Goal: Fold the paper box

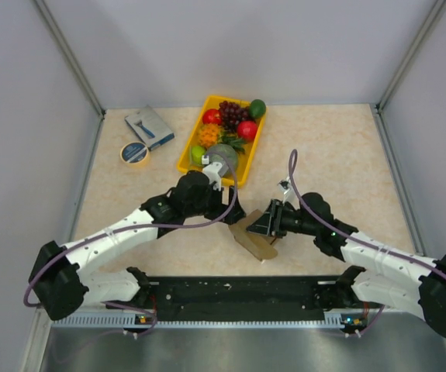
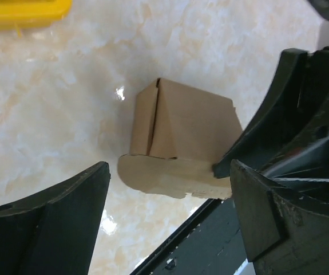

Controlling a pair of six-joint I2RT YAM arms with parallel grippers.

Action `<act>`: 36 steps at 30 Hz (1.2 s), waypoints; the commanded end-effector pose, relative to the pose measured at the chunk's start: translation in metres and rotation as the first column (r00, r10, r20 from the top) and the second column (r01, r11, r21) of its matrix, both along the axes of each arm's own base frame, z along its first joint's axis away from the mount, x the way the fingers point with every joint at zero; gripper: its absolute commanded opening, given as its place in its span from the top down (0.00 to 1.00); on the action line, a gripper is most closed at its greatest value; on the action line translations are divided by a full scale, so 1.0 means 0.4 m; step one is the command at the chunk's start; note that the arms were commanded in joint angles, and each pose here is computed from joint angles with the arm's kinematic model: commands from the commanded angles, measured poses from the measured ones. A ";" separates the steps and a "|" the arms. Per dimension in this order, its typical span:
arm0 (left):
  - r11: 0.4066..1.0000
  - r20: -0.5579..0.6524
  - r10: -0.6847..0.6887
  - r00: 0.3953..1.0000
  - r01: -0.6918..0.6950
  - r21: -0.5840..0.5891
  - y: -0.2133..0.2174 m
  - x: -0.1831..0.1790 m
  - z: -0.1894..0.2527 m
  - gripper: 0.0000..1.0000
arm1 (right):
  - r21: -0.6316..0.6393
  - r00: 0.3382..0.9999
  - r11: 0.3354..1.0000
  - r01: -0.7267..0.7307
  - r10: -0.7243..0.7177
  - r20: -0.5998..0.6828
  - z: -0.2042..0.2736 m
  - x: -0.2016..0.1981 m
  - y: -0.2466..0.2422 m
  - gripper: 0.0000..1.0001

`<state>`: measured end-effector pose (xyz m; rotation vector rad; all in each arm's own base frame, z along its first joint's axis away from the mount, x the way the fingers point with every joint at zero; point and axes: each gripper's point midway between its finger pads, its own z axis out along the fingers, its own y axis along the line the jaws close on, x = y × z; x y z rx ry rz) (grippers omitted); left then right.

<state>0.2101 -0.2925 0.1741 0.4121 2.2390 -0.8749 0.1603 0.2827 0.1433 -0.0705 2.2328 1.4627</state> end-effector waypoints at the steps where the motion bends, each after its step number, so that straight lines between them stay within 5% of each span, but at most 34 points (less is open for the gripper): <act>1: 0.980 0.034 -0.118 0.992 0.122 -0.157 -0.028 0.008 0.051 0.09 | -0.005 0.998 1.000 -0.024 0.024 0.065 0.044 0.006 0.007 0.61; 7: 0.960 -0.090 -0.250 0.964 0.235 -0.150 -0.043 -0.022 -0.038 0.14 | -0.017 0.997 1.000 -0.021 0.022 0.068 0.034 0.009 0.005 0.60; 15: 0.935 -0.175 -0.314 0.933 0.272 -0.227 -0.052 -0.030 -0.093 0.59 | -0.043 0.996 0.999 -0.017 0.021 0.083 0.025 0.008 -0.005 0.60; 19: 0.929 -0.179 -0.323 0.929 0.275 -0.247 -0.044 -0.051 -0.087 0.71 | -0.067 0.996 0.998 -0.010 0.016 0.092 0.020 0.013 -0.010 0.60; 21: 0.927 -0.180 -0.328 0.927 0.279 -0.250 -0.036 -0.064 -0.084 0.64 | -0.063 0.995 0.998 -0.019 0.025 0.096 0.023 0.012 -0.006 0.60; 22: 0.926 -0.153 -0.326 0.933 0.283 -0.248 -0.030 -0.066 -0.066 0.41 | -0.058 0.994 0.998 -0.024 0.029 0.101 0.029 0.011 -0.004 0.60; 25: 0.951 -0.107 -0.261 0.959 0.237 -0.199 0.001 -0.053 -0.053 0.18 | -0.065 0.993 0.997 -0.034 0.041 0.109 0.036 0.009 -0.005 0.60; 31: 0.951 -0.119 -0.248 0.962 0.218 -0.220 0.035 0.014 -0.066 0.06 | -0.115 0.985 0.991 -0.064 0.081 0.150 0.044 0.004 -0.013 0.59; 36: 0.886 -0.170 -0.406 0.898 0.342 -0.313 -0.015 0.037 -0.074 0.07 | -0.133 0.983 0.989 -0.070 0.091 0.161 0.046 0.004 -0.017 0.58</act>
